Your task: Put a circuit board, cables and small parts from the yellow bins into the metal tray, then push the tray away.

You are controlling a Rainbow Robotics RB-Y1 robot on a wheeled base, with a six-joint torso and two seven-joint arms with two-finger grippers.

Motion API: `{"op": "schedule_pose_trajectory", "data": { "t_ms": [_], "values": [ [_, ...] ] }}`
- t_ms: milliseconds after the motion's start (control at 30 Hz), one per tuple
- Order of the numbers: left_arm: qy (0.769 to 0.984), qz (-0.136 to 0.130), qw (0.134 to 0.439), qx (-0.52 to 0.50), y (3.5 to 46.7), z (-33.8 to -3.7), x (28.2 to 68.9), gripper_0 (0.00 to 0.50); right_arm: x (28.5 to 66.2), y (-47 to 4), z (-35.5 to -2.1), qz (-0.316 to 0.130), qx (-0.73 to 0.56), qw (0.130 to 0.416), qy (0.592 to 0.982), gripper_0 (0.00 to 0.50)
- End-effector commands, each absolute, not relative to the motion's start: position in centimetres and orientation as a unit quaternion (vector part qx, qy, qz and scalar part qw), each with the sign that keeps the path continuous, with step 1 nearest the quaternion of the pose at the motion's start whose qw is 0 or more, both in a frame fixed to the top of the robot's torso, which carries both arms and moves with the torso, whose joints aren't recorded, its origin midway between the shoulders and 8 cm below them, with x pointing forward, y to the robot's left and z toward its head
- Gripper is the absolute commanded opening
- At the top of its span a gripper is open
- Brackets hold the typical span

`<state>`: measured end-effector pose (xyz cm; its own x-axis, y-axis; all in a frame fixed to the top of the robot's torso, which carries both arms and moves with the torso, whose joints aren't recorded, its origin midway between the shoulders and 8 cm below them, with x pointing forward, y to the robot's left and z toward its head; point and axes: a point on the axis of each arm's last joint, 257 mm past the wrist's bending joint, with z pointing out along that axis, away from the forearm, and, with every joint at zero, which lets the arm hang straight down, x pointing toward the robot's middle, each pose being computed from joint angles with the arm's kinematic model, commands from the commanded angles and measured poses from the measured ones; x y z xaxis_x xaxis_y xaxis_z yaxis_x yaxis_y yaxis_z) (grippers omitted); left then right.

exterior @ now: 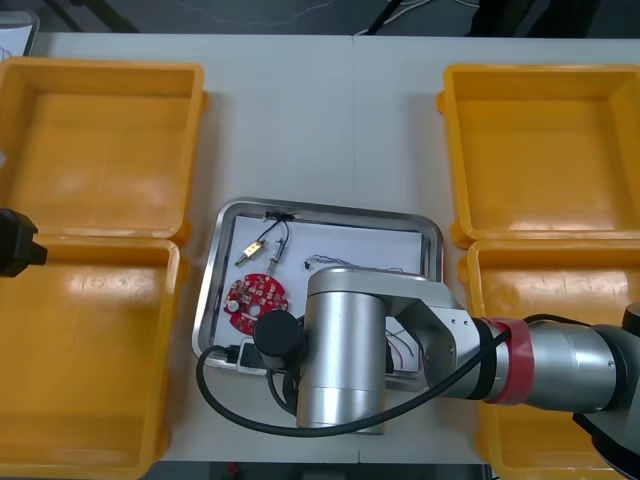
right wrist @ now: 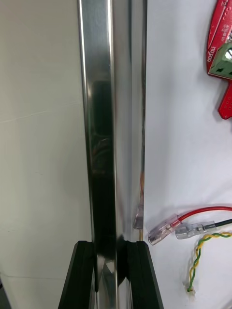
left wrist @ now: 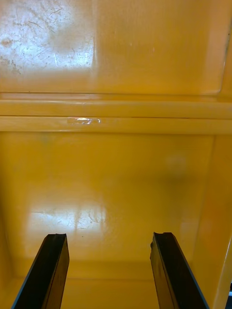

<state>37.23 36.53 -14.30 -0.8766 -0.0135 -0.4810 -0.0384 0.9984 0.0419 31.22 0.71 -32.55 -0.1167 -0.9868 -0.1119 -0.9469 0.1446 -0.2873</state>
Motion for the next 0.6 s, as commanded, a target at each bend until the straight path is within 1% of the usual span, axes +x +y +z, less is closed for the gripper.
{"op": "schedule_pose_trajectory", "data": {
  "t_ms": [33, 133, 467, 600],
  "values": [
    [0.967, 0.031, 0.253, 0.021, 36.5, -14.0, 36.7, 0.500, 34.2, 1.1, -30.3, -0.082, -0.652, 0.163, 0.736, 0.000],
    [0.967, 0.031, 0.253, 0.021, 36.5, -14.0, 36.7, 0.500, 35.1, 1.2, -30.1, -0.086, -0.655, 0.168, 0.732, 0.000],
    [0.967, 0.031, 0.253, 0.021, 36.5, -14.0, 36.7, 0.500, 38.8, 0.6, -28.8, -0.120, -0.688, 0.174, 0.694, 0.000],
    [0.967, 0.031, 0.253, 0.021, 36.5, -14.0, 36.7, 0.500, 39.5, 0.6, -28.2, -0.126, -0.688, 0.180, 0.692, 0.000]
  ]
}}
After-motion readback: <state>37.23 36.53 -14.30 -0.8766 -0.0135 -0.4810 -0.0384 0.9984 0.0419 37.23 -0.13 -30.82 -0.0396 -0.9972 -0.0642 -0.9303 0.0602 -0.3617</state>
